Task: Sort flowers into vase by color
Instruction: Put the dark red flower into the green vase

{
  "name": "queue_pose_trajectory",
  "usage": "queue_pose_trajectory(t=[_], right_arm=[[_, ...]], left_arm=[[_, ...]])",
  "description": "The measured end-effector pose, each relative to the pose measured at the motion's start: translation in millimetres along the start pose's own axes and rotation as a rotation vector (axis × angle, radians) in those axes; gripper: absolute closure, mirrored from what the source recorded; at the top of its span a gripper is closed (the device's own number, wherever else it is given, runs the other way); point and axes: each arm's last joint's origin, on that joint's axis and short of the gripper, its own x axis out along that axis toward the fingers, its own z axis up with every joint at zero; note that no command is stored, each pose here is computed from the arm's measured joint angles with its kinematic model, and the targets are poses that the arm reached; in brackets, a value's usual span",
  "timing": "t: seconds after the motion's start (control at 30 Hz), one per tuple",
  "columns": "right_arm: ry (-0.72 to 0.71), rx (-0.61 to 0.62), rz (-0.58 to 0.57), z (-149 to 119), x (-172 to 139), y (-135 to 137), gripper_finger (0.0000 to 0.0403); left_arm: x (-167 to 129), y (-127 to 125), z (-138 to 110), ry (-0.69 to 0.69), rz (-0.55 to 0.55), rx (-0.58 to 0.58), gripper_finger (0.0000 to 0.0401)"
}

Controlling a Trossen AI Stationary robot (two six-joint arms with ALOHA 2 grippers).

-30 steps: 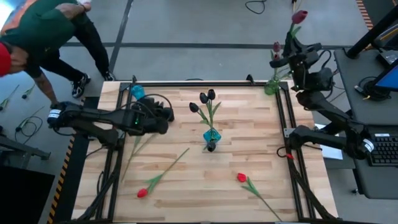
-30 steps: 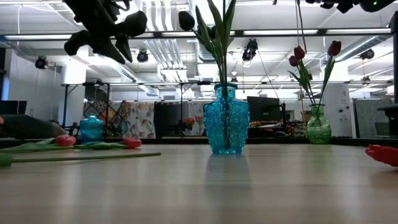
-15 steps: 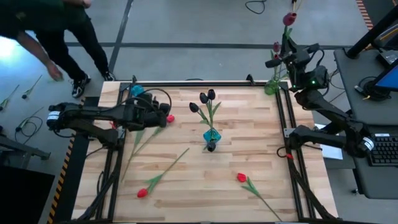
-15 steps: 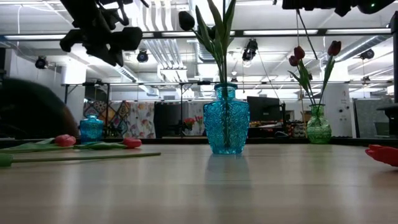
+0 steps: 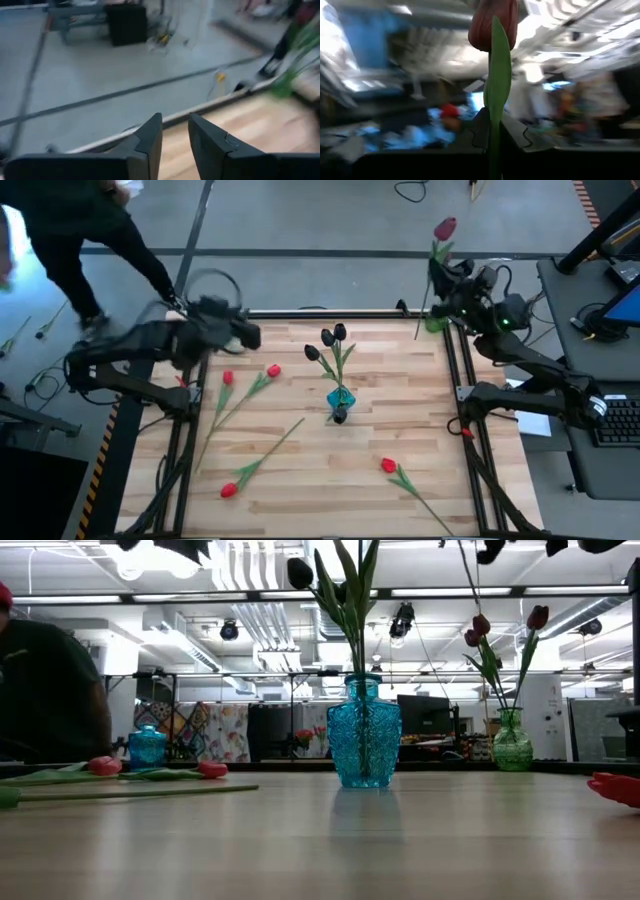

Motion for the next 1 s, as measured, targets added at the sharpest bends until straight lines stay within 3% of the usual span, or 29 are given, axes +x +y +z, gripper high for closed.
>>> queue_pose_trajectory(t=[0.07, 0.2, 0.3, 0.4, 0.63, 1.0], right_arm=[[-0.036, 0.086, 0.073, 4.7, -0.6, 6.2, 0.0391], [-0.057, 0.169, 0.197, 9.1, -0.2, 19.8, 0.0390], [-0.062, 0.206, 0.253, 13.0, 4.2, 32.1, 0.0390], [-0.070, 0.238, 0.307, 18.6, 12.5, 45.1, 0.0390], [-0.024, 0.268, 0.383, 20.2, 33.4, 63.0, 0.0390], [0.010, 0.314, 0.437, 9.8, 53.1, 82.6, 0.0390]], left_arm=[[-10.5, -1.9, 22.9, -0.039, -0.106, -0.072, 0.0305], [-15.7, -32.4, 53.8, -0.129, -0.508, -0.090, 0.0259], [-6.8, -64.8, 60.6, -0.222, -0.725, -0.058, 0.0217], [9.5, -94.2, 53.7, -0.246, -0.835, -0.012, 0.0184], [40.7, -144.9, 41.0, -0.250, -0.924, 0.085, 0.0162], [83.7, -203.0, 56.5, -0.281, -0.982, 0.124, 0.0174]])
